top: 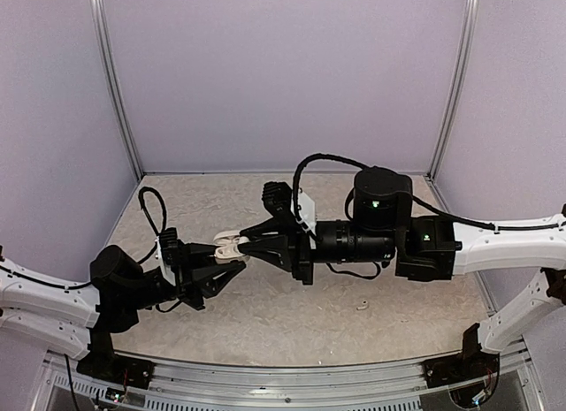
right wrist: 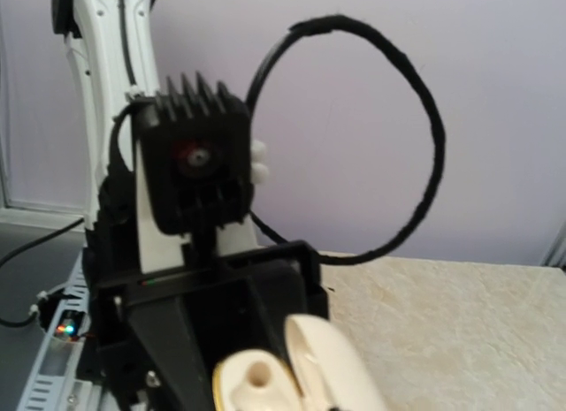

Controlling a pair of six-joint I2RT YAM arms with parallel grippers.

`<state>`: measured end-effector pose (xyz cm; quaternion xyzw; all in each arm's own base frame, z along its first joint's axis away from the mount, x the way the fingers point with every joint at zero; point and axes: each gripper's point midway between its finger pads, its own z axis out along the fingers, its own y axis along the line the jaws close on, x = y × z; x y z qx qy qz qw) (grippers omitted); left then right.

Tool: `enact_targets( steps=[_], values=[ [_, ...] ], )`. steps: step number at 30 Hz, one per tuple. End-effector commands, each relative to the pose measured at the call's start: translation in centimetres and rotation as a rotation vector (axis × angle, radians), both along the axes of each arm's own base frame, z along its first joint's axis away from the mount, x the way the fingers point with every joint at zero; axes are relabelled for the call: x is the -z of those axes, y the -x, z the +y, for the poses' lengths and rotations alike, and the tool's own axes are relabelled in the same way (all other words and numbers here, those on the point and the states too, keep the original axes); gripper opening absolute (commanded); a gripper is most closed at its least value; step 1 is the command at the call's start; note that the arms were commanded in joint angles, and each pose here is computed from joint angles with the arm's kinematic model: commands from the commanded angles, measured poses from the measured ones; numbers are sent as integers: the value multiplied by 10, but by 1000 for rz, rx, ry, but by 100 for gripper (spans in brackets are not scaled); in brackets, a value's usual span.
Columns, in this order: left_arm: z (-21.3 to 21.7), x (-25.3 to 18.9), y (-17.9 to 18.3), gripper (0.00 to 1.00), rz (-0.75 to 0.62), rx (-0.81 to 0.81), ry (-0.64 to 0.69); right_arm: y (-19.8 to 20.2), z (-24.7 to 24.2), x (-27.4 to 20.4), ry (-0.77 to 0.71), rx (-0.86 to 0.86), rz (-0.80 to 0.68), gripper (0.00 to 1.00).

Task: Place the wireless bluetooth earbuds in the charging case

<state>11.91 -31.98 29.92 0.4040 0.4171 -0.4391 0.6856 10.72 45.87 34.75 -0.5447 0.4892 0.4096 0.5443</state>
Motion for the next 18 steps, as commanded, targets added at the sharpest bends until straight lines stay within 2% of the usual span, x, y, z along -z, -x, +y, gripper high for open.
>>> enact_targets(
  steps=[1,8,18],
  values=[
    [4,-22,5,7,-38,4,64,-11,-10,5,23,67,-26,12],
    [3,-23,5,7,-43,10,67,-17,-13,1,9,108,-38,12],
    [5,-26,5,7,-46,4,75,-23,-7,23,66,130,-26,12]
  ],
)
